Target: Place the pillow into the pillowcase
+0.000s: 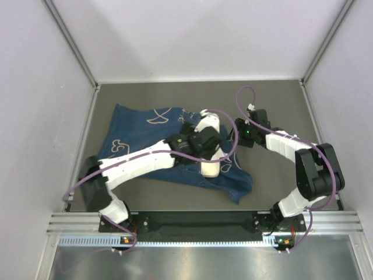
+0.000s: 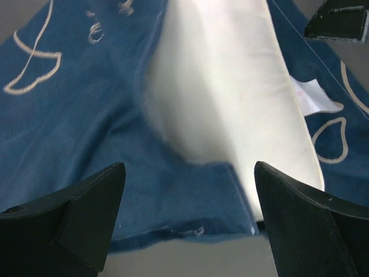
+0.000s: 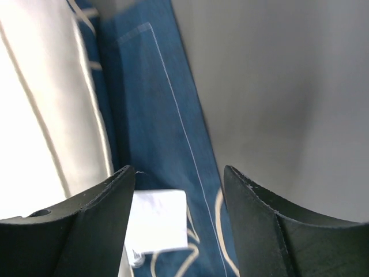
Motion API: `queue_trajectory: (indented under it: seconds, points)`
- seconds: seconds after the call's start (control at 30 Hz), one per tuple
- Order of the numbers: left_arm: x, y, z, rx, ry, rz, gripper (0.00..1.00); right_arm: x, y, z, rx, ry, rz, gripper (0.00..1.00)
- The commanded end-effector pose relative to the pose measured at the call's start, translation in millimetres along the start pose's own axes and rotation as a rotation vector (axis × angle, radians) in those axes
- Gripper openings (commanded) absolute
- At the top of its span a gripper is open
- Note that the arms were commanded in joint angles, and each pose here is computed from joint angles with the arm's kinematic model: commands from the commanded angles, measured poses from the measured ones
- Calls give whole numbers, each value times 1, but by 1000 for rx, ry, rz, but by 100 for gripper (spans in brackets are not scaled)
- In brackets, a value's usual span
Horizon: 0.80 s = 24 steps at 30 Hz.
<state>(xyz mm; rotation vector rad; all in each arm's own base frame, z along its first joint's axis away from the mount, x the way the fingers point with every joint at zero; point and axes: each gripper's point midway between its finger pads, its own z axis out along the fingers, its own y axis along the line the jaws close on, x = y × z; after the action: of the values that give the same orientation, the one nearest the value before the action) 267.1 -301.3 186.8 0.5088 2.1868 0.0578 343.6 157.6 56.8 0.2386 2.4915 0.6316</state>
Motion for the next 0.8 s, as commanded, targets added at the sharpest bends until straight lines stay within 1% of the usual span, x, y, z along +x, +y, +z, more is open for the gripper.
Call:
queue_trajectory:
  seconds: [0.0,0.03,0.07,0.1,0.17,0.2,0.3,0.5,0.53,0.57,0.7,0.73,0.77]
  points:
    - [1,21,-31,42,-73,-172,98,-23,18,13,-29,-58,-57,63]
    - [-4,32,-47,64,-118,-226,98,-23,20,15,-30,-56,-58,62]
    - [7,36,-47,67,-120,-236,98,-21,20,18,-26,-49,-58,61]
    - [1,46,-62,95,-167,-282,98,-18,16,23,-4,-41,-51,61]
    - [8,49,-68,131,-192,-311,98,-14,13,31,16,-30,-53,61]
    - [5,56,-80,156,-223,-343,98,-13,14,33,21,-27,-51,60]
    - [10,63,-92,190,-231,-368,98,-8,10,40,58,-18,-56,58]
    - [20,76,-103,193,-234,-369,98,9,15,54,108,7,-87,50]
    - [21,78,-104,191,-238,-372,98,13,18,56,107,12,-97,45]
    - [24,79,-105,193,-238,-373,98,14,17,57,116,11,-95,42]
    - [28,83,-110,208,-248,-387,98,3,14,59,131,-18,-68,19]
    - [29,83,-109,203,-242,-382,98,-5,10,57,136,-36,-50,3]
    - [31,83,-109,201,-235,-375,98,-15,8,52,138,-61,-37,0]
